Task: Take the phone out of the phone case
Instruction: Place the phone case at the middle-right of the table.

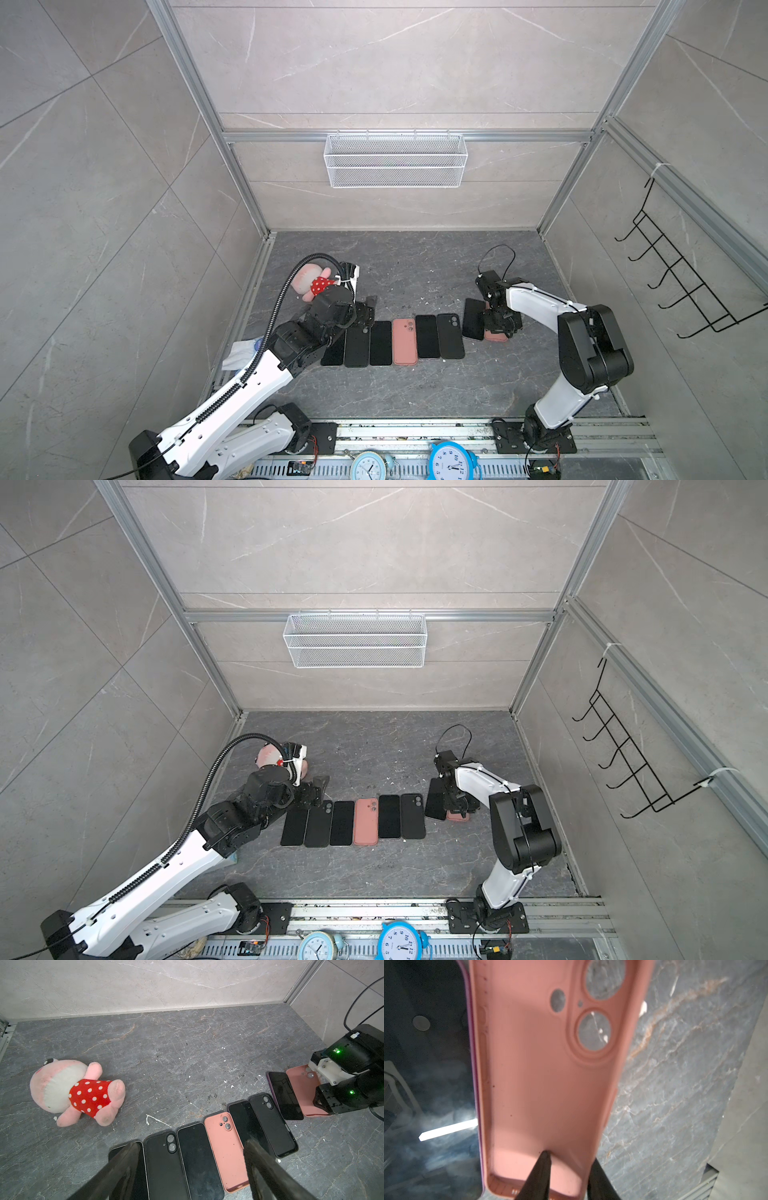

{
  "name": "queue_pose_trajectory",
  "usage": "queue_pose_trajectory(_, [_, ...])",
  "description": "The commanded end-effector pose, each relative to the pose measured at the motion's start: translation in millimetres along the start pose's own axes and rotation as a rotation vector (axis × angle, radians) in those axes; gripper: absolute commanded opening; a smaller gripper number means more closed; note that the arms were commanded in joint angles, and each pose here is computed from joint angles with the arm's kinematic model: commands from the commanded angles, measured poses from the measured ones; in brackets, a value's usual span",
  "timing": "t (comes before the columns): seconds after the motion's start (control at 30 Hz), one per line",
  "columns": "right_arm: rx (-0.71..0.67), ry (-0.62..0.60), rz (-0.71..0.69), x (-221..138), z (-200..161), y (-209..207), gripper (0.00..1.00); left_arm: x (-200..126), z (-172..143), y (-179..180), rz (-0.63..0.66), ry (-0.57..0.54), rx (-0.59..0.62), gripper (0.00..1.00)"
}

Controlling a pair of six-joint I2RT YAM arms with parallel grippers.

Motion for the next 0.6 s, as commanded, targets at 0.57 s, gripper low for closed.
queue_pose_trajectory(0.57, [0.07,-0.064,0.307,-30,34,-7,0.74,10,4,-6,-0.026,0.03,-0.01,0.82])
Point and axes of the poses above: each gripper's point midway between its finger pads, its own x axis out along the fingers, its own y axis along the line the jaws close on, z = x × y, the point moved 5 cm from there along -x, back along the fingers, and after that the axes turned 8 degrees about x, right-handed, at the moved point
